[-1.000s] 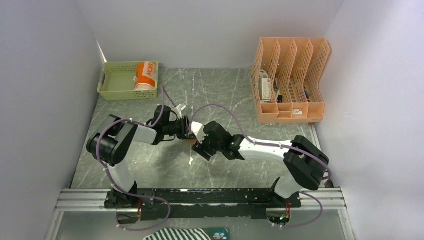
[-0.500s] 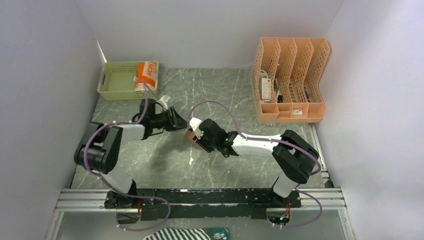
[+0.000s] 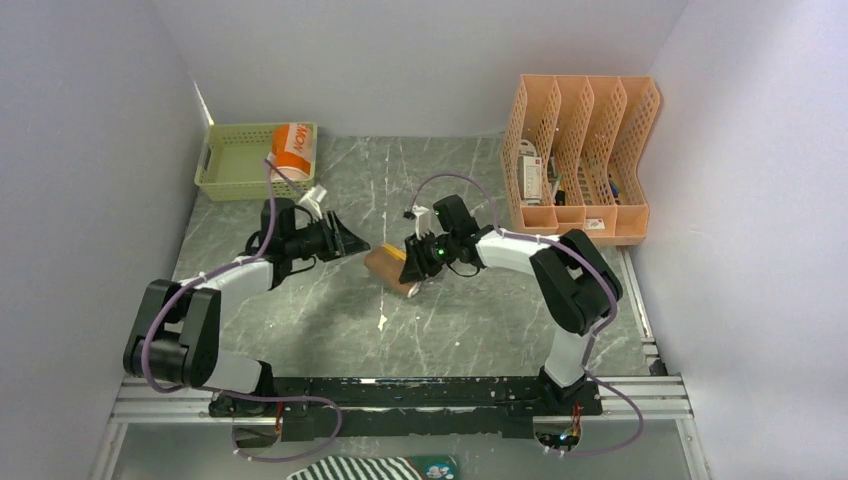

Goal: Roll the towels
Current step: Roll the towel at the center of the board, then pick up the towel at the center of the board, then place the towel in the bin.

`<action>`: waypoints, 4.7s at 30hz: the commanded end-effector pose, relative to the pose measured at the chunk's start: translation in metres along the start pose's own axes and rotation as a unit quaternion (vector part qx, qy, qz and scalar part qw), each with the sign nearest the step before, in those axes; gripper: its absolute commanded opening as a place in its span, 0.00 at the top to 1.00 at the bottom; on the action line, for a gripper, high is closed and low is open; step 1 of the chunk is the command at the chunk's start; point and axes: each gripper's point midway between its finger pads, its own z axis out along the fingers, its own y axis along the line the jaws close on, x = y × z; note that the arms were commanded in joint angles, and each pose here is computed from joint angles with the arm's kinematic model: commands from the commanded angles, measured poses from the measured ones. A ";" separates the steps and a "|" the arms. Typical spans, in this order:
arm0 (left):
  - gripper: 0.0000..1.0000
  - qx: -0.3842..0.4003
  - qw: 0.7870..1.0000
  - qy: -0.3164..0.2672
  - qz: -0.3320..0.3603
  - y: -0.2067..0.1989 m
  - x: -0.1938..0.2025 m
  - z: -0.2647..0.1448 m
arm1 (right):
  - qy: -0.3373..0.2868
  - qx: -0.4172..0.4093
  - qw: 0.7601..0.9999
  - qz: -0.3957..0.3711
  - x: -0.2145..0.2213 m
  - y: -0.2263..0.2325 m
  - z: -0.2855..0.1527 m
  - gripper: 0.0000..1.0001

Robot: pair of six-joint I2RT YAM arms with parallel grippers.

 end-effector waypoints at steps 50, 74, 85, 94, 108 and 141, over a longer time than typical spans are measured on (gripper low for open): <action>0.34 -0.012 0.990 0.010 -0.143 0.016 0.071 0.102 | -0.062 -0.220 0.925 0.303 -0.012 -0.001 -0.002 0.77; 0.59 -0.202 0.977 0.016 0.062 0.052 -0.112 0.033 | -0.209 -0.222 0.938 0.162 -0.076 0.009 -0.089 0.00; 0.50 -0.227 0.958 0.004 0.176 0.084 -0.260 -0.045 | -0.179 -0.172 0.960 0.133 -0.046 0.019 -0.095 0.00; 0.50 -0.222 0.963 -0.006 0.152 0.197 -0.303 -0.080 | -0.165 -0.146 0.969 0.111 -0.043 0.020 -0.090 0.00; 0.39 -0.216 0.961 -0.071 0.160 0.249 -0.330 -0.056 | -0.134 -0.128 0.977 0.103 -0.029 0.017 -0.080 0.00; 0.00 -0.351 0.901 -0.141 0.211 0.233 -0.391 -0.103 | -0.113 -0.121 0.982 0.089 -0.030 0.022 -0.068 0.00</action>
